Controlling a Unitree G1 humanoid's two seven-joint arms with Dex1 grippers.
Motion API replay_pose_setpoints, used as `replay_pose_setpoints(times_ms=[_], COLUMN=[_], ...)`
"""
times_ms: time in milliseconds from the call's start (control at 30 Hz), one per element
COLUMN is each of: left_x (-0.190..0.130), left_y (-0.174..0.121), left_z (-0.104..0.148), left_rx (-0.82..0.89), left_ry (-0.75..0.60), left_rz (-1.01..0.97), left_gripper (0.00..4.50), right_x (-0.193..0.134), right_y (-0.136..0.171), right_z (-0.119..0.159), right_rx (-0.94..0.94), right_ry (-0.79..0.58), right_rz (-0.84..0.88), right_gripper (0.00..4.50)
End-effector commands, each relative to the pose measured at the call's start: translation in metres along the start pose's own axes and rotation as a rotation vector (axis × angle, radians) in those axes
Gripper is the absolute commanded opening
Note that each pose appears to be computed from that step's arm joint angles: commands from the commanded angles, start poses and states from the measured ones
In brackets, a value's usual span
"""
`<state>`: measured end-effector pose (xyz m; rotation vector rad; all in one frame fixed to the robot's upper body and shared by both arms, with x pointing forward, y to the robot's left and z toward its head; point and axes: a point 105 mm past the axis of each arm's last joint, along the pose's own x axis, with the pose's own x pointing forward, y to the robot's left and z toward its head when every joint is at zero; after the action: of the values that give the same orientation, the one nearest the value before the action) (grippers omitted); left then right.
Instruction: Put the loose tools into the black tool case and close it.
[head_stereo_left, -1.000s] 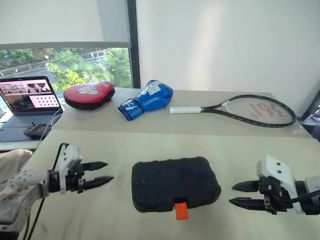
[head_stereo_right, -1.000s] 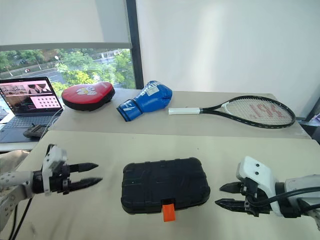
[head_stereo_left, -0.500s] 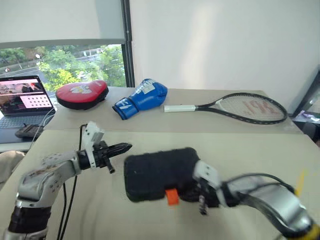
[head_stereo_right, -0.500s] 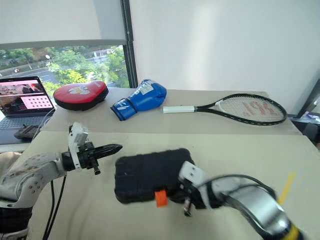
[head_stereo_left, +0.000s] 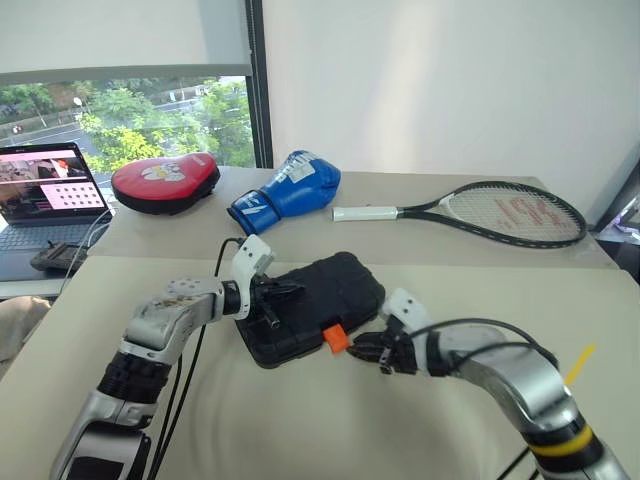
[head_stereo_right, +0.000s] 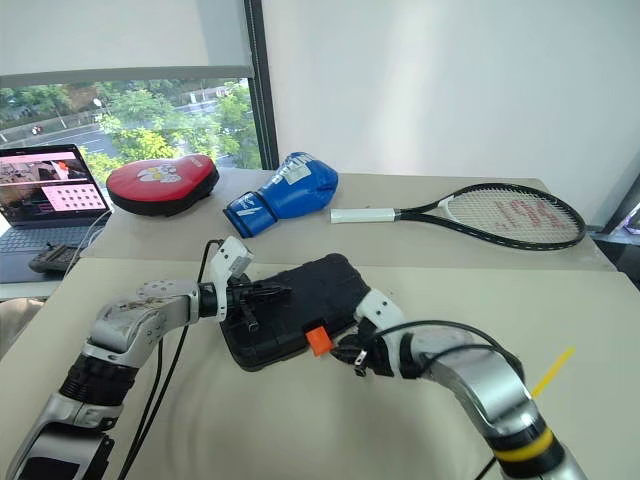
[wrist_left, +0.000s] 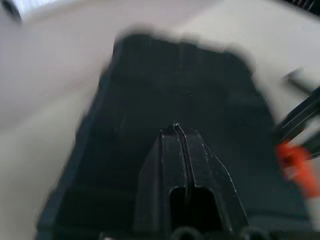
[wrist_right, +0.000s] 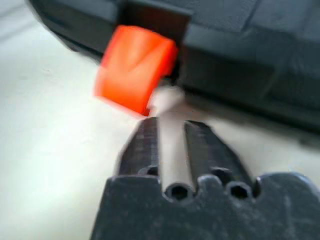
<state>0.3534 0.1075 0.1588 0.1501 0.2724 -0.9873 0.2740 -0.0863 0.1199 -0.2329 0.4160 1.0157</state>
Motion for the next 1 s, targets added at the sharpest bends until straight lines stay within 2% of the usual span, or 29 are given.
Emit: replay_pose_setpoints(times_ms=[33,67,200,433,1000], left_x=[0.001,0.000,0.001,0.000,-0.008], left_y=[0.008,0.008,0.007,0.000,0.004], left_z=[-0.039,-0.045,-0.051,-0.054,-0.055], left_rx=[0.034,0.039,0.034,0.044,0.059], left_ry=[0.155,0.177,0.185,0.201,0.206], left_rz=[0.015,0.010,-0.013,-0.057,-0.039], left_gripper=[0.00,0.00,0.00,0.00,0.00], right_x=[-0.013,-0.013,-0.002,0.014,0.021], right_y=[0.006,0.008,0.008,0.016,0.017], right_z=[0.013,0.014,0.020,0.031,0.022], right_rx=[0.036,0.060,0.126,0.175,0.165], right_ry=[-0.072,-0.081,-0.120,-0.147,-0.064], right_rz=[-0.073,-0.088,-0.161,-0.168,-0.145], right_gripper=[2.47,2.83,2.83,2.83,2.83])
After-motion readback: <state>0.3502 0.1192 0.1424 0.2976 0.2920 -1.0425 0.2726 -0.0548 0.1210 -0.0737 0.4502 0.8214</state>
